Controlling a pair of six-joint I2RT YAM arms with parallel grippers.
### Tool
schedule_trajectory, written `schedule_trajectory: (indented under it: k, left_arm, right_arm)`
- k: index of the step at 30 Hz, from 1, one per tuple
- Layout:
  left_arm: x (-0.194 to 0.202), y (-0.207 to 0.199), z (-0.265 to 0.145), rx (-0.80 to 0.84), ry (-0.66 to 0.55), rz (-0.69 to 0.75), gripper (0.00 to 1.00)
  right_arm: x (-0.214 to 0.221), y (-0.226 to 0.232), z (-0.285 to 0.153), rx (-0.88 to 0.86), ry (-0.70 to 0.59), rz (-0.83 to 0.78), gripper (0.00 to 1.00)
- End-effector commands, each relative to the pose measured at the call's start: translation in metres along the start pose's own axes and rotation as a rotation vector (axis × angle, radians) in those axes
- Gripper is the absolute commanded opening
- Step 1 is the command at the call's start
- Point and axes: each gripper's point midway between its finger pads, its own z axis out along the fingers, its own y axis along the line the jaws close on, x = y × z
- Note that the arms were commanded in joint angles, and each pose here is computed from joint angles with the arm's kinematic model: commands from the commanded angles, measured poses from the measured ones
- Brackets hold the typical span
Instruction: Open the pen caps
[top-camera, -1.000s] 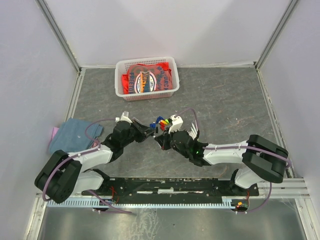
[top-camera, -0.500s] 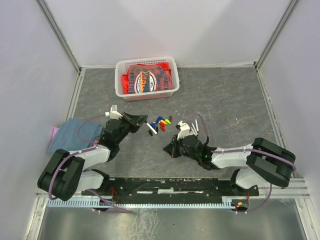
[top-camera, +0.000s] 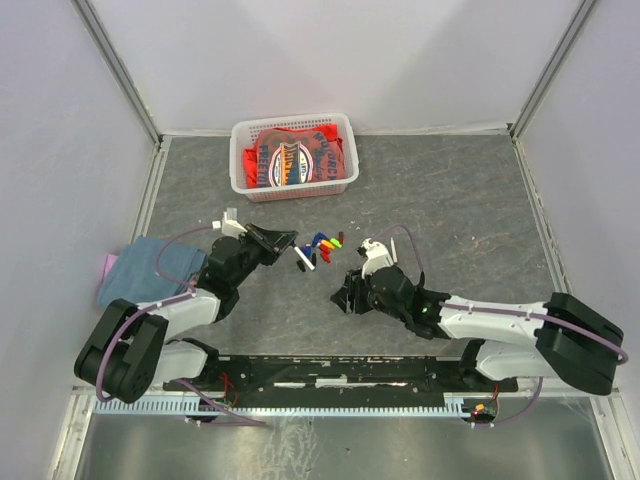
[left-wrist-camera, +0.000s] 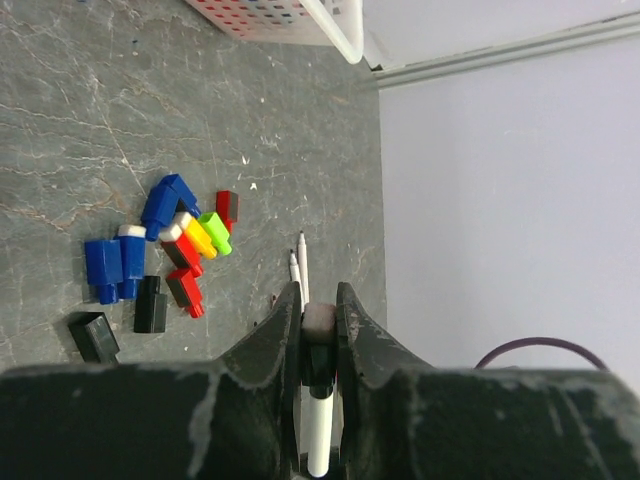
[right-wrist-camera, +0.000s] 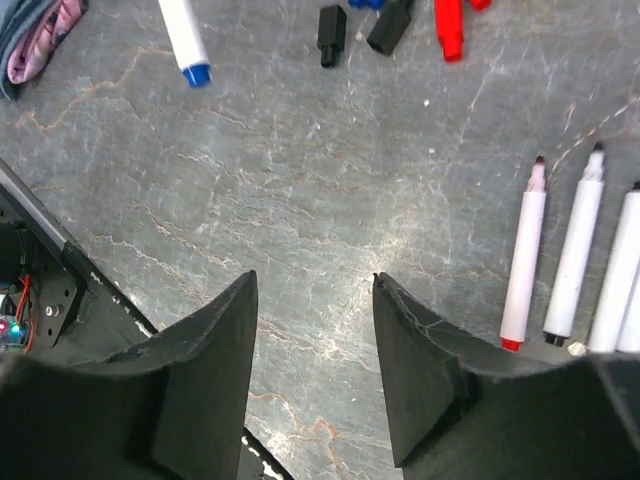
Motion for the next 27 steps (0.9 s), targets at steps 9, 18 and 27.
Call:
schedule_trajectory:
  k: [9,18,27]
  left_arm:
    - [0.014,-0.027,-0.002,0.101,0.109,0.106,0.03]
    - [0.029,-0.031,-0.004,0.131,0.177,0.107,0.03]
    - [0.038,-0.037,-0.007,0.165,0.218,0.103,0.03]
  right_arm:
    - [-0.051,0.036,-0.007,-0.065,-0.075,-0.073,0.66]
    - [-0.066,0.057,0.007,-0.109,-0.076,-0.087,0.65]
    - [-0.068,0.066,0.023,-0.128,-0.058,-0.093,0.64]
